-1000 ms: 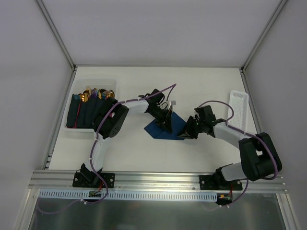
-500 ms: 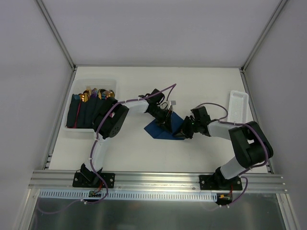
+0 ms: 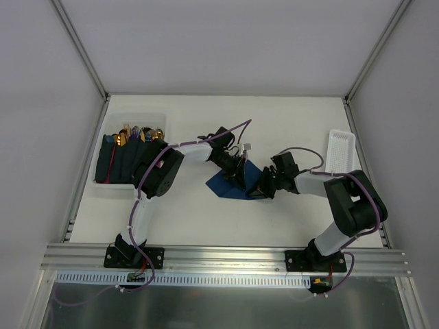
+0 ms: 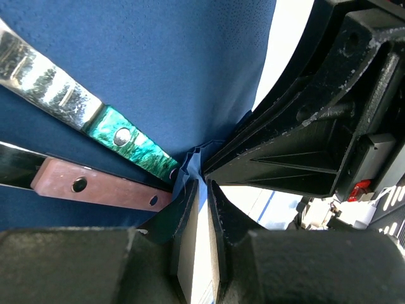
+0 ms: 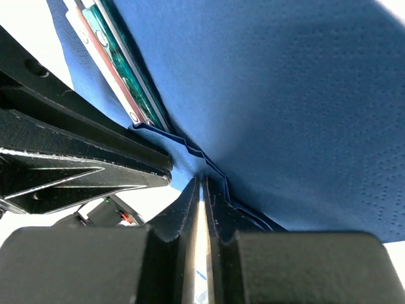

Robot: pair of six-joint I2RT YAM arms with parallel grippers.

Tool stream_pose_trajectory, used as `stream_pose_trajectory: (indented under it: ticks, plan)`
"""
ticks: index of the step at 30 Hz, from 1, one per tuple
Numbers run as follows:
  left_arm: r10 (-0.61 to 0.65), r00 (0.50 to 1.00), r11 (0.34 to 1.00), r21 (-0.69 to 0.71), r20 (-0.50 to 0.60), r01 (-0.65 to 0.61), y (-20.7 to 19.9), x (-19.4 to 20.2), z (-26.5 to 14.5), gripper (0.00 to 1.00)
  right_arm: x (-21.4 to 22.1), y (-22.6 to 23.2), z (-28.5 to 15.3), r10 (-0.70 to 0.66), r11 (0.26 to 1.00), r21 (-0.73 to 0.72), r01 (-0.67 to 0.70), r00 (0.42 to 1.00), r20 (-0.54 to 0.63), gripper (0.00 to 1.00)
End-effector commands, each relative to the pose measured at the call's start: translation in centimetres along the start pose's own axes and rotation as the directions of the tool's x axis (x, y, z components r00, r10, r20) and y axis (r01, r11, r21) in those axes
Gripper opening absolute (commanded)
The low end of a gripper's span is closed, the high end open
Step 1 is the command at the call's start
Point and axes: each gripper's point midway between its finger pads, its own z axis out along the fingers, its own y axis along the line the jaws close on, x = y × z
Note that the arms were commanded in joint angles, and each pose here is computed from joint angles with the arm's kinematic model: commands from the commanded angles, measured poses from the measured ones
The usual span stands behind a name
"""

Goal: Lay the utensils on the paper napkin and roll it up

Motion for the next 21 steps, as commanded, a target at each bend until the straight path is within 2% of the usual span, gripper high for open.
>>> stream_pose_trajectory:
  ticks: [1, 7, 21]
  plan:
    - [-0.001, 1.0, 0.999, -0.051, 0.024, 0.002, 1.7, -0.7, 0.0, 0.12, 0.6, -2.3, -0.1, -0.038, 0.993, 0.115, 0.039, 0.999, -0.007, 0.09]
    - [0.0, 1.0, 0.999, -0.051, 0.023, 0.001, 1.7, -0.6, 0.0, 0.11, 0.5, -0.8, -1.2, -0.081, 0.994, 0.073, 0.08, 0.997, 0.012, 0.13]
    - [0.001, 1.0, 0.999, -0.049, 0.023, 0.0, 1.7, -0.6, 0.0, 0.11, 0.6, 1.4, -1.5, -0.079, 0.997, 0.0, 0.079, 0.997, 0.014, 0.13]
